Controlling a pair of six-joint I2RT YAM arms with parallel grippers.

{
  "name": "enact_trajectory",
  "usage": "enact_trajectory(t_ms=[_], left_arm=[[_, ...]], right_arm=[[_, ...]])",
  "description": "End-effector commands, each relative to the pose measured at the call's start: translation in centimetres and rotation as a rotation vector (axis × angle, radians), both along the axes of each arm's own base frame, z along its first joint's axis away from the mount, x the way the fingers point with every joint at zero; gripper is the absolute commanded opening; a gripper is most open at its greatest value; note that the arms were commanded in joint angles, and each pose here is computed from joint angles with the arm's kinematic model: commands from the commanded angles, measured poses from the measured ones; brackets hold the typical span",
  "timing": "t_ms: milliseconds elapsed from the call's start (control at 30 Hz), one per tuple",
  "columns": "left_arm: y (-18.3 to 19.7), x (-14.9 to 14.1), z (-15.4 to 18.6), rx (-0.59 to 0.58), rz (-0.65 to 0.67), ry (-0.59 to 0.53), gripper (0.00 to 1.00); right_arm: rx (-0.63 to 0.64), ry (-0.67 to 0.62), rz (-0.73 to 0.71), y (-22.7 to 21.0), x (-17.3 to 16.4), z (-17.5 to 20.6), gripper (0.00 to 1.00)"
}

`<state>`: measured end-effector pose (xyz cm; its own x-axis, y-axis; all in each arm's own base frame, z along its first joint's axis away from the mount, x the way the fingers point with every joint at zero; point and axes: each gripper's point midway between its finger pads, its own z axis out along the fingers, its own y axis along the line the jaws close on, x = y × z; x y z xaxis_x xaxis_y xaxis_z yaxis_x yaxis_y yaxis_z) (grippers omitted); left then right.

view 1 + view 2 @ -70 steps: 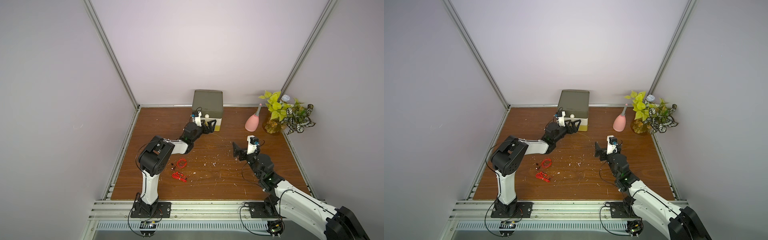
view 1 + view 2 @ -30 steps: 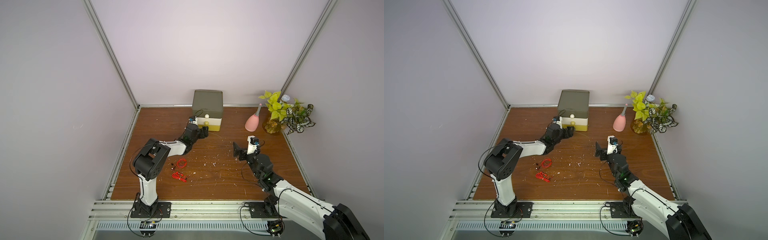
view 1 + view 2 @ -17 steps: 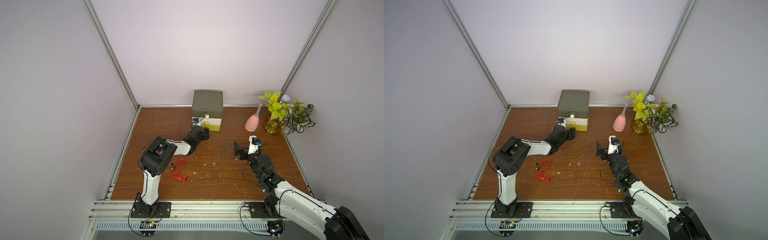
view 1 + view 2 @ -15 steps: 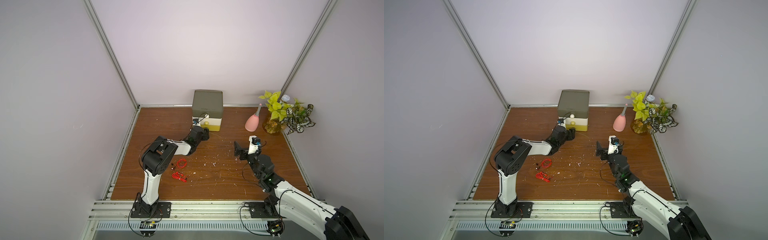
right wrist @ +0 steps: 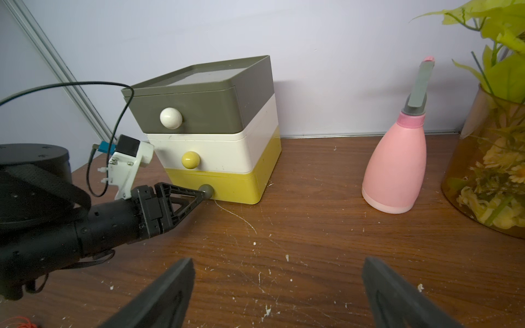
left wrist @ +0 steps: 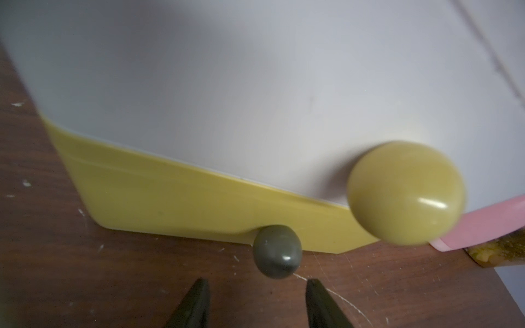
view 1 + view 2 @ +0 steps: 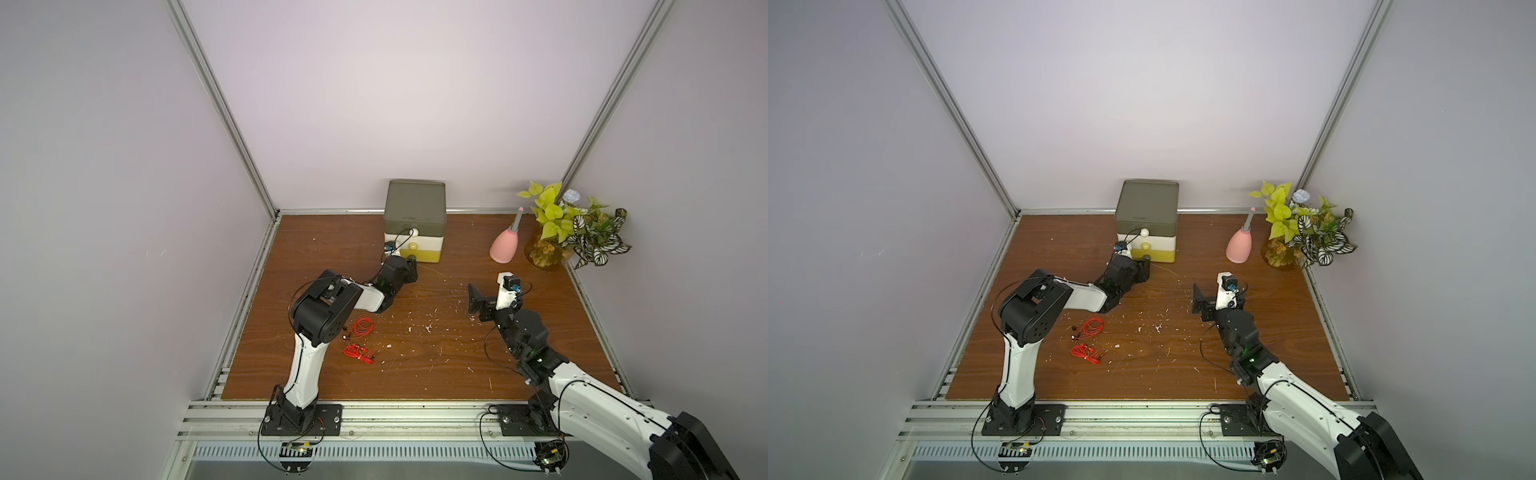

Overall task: Place the wired earphones into the drawer by color
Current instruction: Open the drawer in the storage box.

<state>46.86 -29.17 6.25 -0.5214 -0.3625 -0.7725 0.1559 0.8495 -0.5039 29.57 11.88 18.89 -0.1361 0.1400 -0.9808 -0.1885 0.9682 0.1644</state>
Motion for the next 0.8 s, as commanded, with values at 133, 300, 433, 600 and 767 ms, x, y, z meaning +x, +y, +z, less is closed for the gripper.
enact_trajectory(t_ms=[133,300,433,600,767], left_arm=[[-1.0,0.9,0.7,-0.097,0.022,-0.036,0.45],[-1.4,1.2,0.5,-0.121,0.020,-0.038,0.43],[-1.6,1.4,0.4,-0.138,0.024,-0.044,0.42],[-1.9,1.8,0.1,-0.142,0.022,-0.044,0.41],[-2.0,2.0,-0.1,-0.150,0.027,-0.046,0.38]], right_arm=[[0.043,-0.055,-0.013,-0.3,0.0,1.7,0.99],[0.042,-0.054,-0.013,-0.3,0.0,1.7,0.99],[0.043,-0.056,-0.010,-0.2,0.0,1.7,0.99],[0.041,-0.054,-0.012,-0.3,0.0,1.7,0.99],[0.040,-0.054,-0.011,-0.2,0.0,1.6,0.99]])
